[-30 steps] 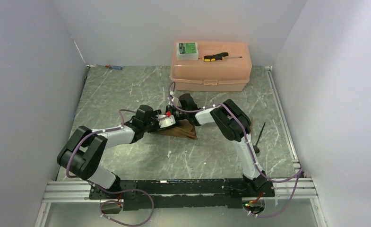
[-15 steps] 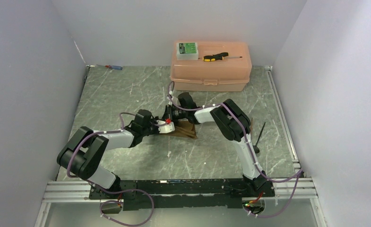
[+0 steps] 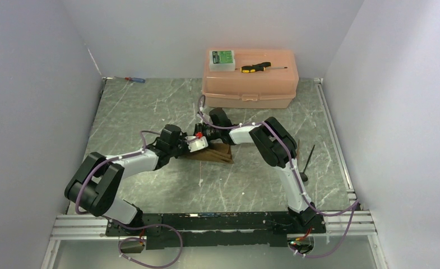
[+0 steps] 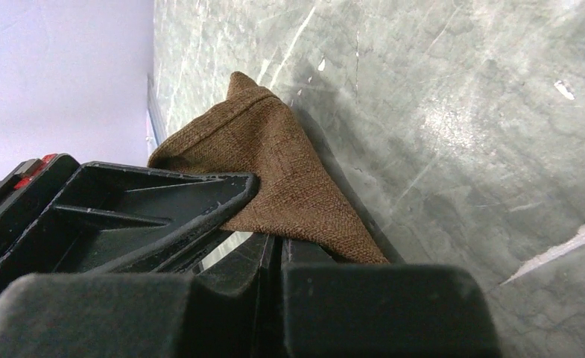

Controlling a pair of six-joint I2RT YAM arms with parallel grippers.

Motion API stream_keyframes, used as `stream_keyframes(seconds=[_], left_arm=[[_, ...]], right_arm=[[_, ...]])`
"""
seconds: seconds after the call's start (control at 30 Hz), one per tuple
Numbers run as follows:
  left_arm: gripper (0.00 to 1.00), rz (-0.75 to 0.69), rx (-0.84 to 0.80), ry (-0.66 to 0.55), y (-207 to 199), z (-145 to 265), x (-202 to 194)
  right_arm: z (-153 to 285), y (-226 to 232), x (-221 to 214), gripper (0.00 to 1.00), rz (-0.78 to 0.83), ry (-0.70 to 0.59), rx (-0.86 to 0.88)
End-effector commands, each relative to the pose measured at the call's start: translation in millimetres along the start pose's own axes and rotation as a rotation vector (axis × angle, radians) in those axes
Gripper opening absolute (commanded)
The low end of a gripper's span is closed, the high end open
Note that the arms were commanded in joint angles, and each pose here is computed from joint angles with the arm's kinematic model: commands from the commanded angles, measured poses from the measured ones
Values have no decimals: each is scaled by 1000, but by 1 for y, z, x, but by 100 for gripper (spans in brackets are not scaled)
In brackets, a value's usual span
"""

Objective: Fold the napkin into a case and place the utensils inside
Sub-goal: Fold the 2/3-rectangle-folded napkin at the center of the board.

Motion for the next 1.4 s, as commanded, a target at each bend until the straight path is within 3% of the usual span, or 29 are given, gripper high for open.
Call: stream_keyframes(seconds=[0.0, 1.0, 1.37], left_arm=[[3, 0, 4, -71, 3, 8, 16], [3, 84, 122, -99, 34, 18, 36], [6, 6, 62, -111, 14, 12, 26]], right_arm=[[-6, 14, 11, 0, 23, -15, 19], [-13, -32, -15, 0, -37, 53, -139], [-11, 16, 12, 0, 18, 0, -10]])
Point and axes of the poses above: each gripper's point midway between its finger pads, its own z axis back along the fingers, its own y axis along the line the jaws close on, x = y × z, the point moved 5 cm from there along z, back along the fingers, and after that the axes turned 4 degrees about -z, right-handed, at the moved point
